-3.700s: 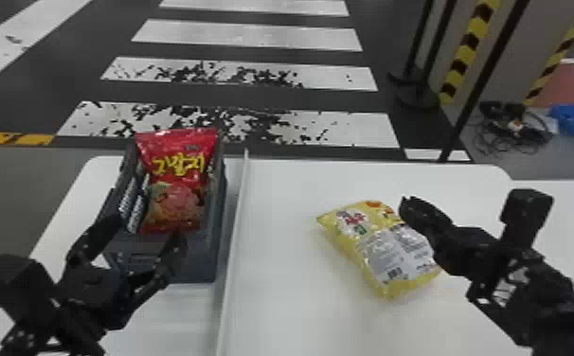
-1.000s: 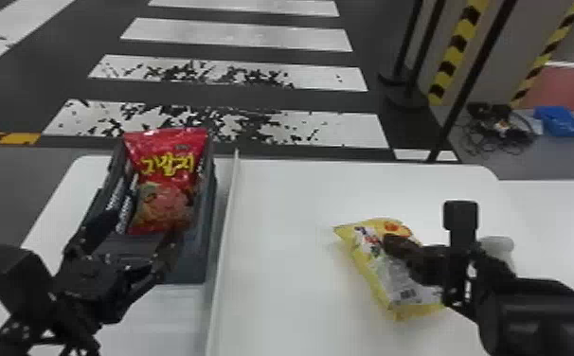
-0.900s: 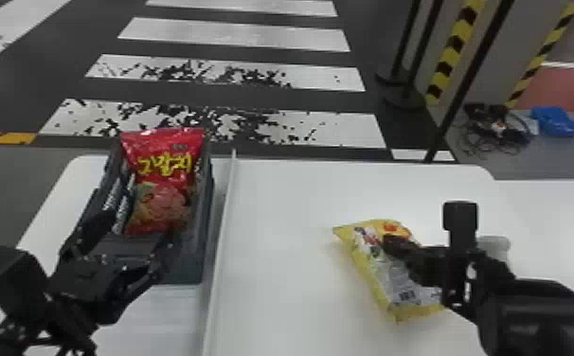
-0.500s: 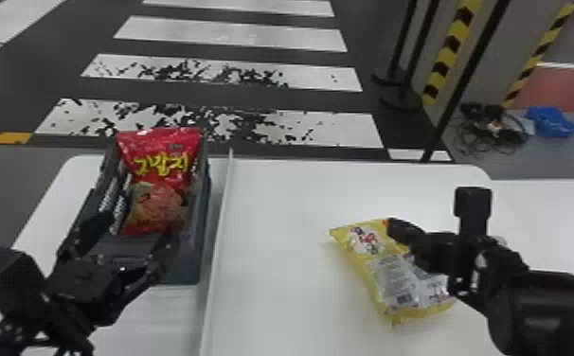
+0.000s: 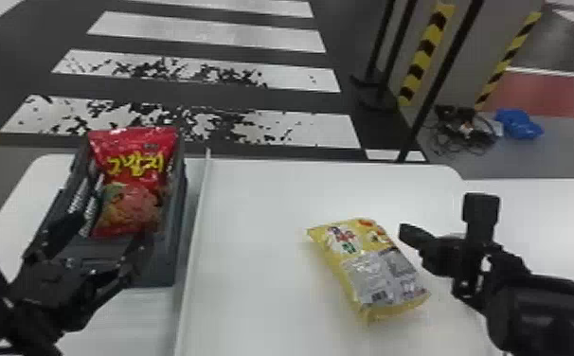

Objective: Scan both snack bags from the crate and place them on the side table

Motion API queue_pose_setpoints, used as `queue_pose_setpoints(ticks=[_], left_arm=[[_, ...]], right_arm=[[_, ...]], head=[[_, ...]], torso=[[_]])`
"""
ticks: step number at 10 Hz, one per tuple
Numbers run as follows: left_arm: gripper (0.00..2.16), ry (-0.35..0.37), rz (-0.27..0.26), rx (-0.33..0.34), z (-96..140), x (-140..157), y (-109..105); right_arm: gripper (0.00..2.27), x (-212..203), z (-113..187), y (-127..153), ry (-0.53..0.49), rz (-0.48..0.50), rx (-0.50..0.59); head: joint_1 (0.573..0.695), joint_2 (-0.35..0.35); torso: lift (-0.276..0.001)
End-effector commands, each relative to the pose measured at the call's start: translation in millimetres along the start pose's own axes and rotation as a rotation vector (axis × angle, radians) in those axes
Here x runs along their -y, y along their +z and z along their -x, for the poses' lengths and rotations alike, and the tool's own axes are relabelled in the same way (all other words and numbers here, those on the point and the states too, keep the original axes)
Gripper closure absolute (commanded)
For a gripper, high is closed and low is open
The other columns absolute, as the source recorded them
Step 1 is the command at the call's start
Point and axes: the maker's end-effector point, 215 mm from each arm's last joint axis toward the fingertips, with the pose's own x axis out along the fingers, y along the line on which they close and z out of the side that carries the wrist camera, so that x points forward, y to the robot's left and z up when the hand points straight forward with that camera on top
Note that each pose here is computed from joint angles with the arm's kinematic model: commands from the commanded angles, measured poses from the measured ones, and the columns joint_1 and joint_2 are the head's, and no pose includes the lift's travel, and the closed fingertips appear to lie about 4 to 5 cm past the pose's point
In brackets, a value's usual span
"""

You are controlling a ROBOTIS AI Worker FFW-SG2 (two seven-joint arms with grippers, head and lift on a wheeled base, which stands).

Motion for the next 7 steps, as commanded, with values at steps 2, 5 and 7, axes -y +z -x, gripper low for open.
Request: queue_pose_setpoints(ticks=[2, 5, 7], left_arm=[[0.08, -0.004, -0.001, -0.001, -1.7, 0.6, -0.4], [0.08, -0.006, -0.002, -0.003, -1.7, 1.1, -1.4], [0.08, -0.015, 0.001, -0.003, -4.2, 5.8, -2.2]], right_arm=[[2.26, 27.6, 12.2, -26.8, -0.053, -0.013, -0.036], [2.26, 36.7, 24.8, -53.9, -0.071, -0.017, -0.069], [2.26, 40.4, 30.9, -66.0, -0.078, -0.02, -0.088]], head=[[0.695, -0.201], [0.695, -0.239], [0.695, -0.246]], torso=[[-0.095], [-0.095], [-0.095]])
